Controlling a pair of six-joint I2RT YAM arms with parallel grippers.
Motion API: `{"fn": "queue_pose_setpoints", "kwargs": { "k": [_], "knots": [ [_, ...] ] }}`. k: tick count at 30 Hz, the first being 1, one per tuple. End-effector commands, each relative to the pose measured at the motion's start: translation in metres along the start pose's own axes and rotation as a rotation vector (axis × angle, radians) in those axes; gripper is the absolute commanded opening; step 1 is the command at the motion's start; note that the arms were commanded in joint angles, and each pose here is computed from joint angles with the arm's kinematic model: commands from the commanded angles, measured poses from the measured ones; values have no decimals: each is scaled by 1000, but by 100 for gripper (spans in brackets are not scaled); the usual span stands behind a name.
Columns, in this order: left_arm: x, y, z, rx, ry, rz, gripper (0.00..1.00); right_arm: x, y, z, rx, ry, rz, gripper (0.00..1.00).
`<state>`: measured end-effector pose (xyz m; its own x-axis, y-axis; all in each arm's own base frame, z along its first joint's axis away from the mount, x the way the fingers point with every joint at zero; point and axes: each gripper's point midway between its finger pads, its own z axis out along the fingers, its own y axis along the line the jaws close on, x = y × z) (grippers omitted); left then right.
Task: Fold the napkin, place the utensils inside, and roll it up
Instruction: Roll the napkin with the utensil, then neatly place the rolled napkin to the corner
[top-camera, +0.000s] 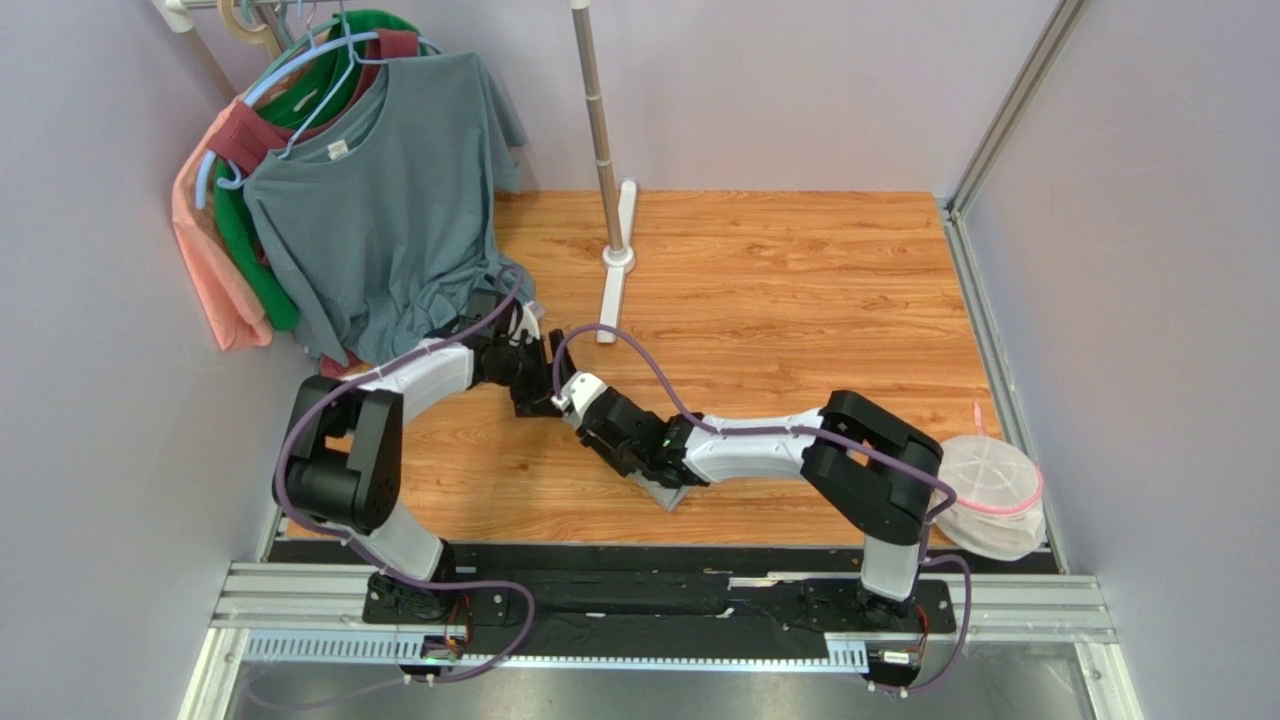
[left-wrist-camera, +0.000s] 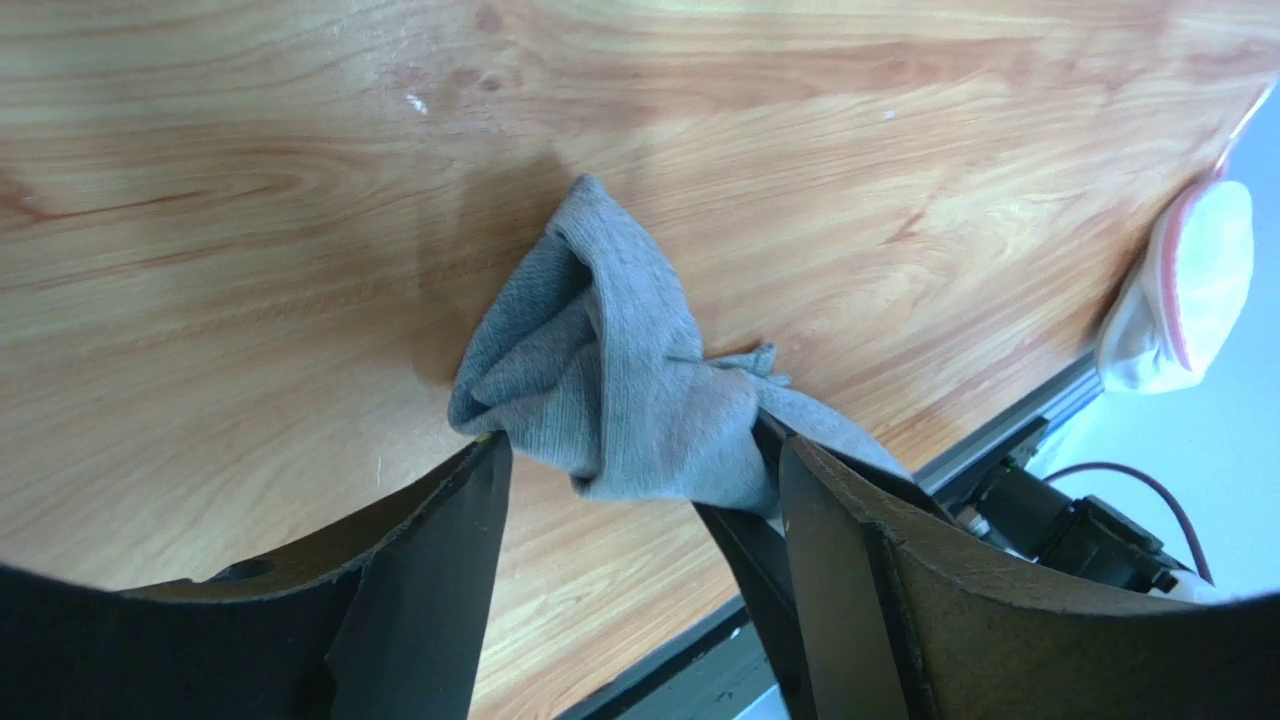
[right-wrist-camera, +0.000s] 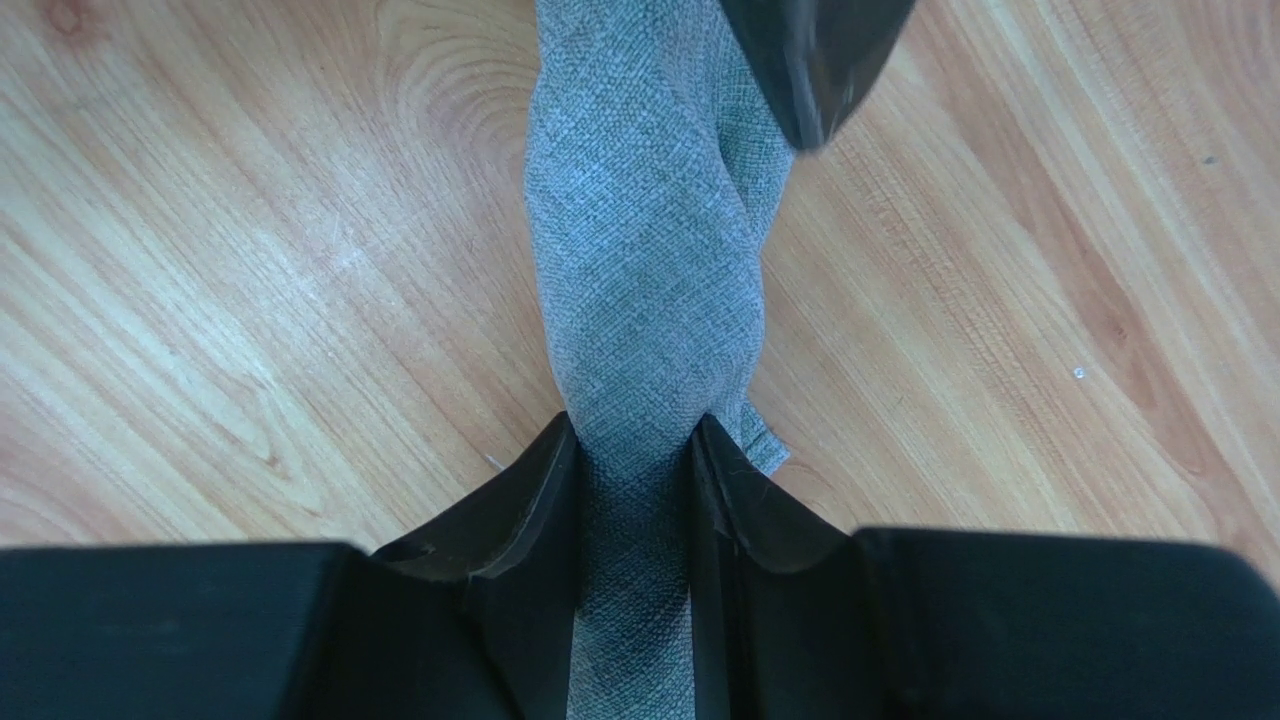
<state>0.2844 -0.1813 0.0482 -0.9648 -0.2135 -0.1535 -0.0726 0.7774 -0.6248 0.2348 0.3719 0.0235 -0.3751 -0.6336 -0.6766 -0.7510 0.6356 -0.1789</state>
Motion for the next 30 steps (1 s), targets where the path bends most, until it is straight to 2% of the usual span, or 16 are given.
{"fn": "queue_pose_setpoints", "kwargs": {
  "k": [1, 8, 16, 20, 30],
  "knots": [
    [-36, -18, -38, 5, -156, 36, 75, 43, 4, -7, -143, 140, 115, 21],
    [-43, 2, -53, -18, -207, -15, 76, 28, 4, -17, -391, 129, 304, 19],
    [-35, -17, -57, 121, -242, 41, 76, 24, 0, -15, -507, 127, 404, 19],
    [-29, -13, -50, 138, -248, 45, 76, 21, -2, -11, -568, 124, 473, 19],
    [-24, -24, -35, 186, -225, 38, 76, 24, -39, -6, -540, 100, 590, 16]
  ]
}}
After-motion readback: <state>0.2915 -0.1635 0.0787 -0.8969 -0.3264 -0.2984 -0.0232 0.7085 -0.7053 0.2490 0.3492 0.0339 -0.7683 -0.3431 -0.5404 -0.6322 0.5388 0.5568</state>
